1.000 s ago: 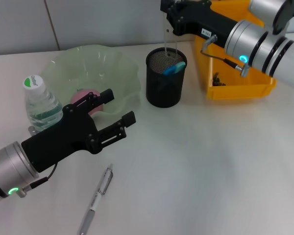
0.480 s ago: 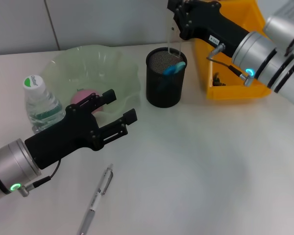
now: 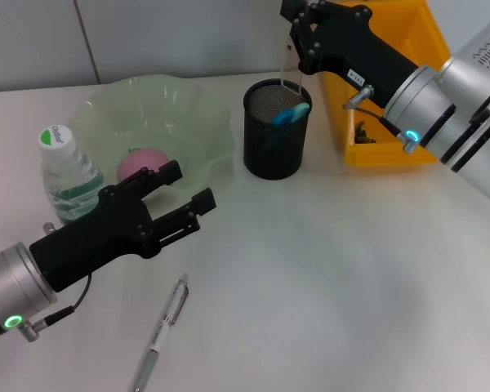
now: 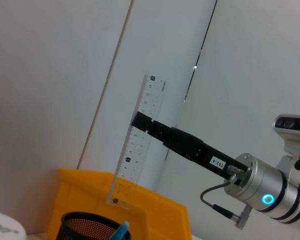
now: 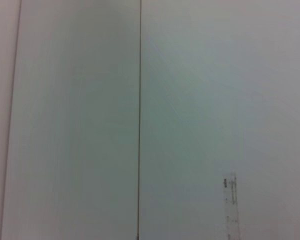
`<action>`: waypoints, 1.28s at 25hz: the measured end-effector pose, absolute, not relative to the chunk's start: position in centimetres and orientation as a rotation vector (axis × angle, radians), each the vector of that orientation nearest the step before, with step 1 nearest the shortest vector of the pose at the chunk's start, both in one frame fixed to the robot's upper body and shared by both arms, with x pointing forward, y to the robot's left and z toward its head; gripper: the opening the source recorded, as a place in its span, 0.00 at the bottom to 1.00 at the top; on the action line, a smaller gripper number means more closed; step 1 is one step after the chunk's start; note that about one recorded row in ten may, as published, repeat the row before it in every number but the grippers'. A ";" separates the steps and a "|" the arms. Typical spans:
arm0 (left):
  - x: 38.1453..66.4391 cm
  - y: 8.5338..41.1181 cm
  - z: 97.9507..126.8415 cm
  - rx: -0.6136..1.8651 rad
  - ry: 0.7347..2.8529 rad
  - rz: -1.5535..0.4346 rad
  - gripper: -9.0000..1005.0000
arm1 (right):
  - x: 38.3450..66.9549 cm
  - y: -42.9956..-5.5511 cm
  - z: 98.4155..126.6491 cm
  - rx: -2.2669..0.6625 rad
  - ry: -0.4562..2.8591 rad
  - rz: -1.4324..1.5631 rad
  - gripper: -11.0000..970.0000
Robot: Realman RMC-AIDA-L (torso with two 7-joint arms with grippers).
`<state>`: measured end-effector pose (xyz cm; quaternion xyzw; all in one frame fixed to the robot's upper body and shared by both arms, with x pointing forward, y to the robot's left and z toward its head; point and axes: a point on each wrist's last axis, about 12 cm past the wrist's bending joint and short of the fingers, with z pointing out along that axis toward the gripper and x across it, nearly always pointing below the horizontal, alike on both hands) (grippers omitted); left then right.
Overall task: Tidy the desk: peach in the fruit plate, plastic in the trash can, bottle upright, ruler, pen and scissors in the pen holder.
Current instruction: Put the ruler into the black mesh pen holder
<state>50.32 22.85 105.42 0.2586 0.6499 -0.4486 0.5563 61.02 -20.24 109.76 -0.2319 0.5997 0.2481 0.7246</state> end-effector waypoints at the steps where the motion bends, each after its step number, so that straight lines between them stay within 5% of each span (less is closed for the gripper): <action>1: 50.2 23.0 105.4 0.593 1.547 -1.073 0.78 | 61.1 -20.1 109.8 -0.513 1.322 0.545 0.02; 32: 49.8 23.0 105.6 0.581 1.517 -1.113 0.78 | 62.3 -19.3 108.8 -0.561 1.431 0.433 0.02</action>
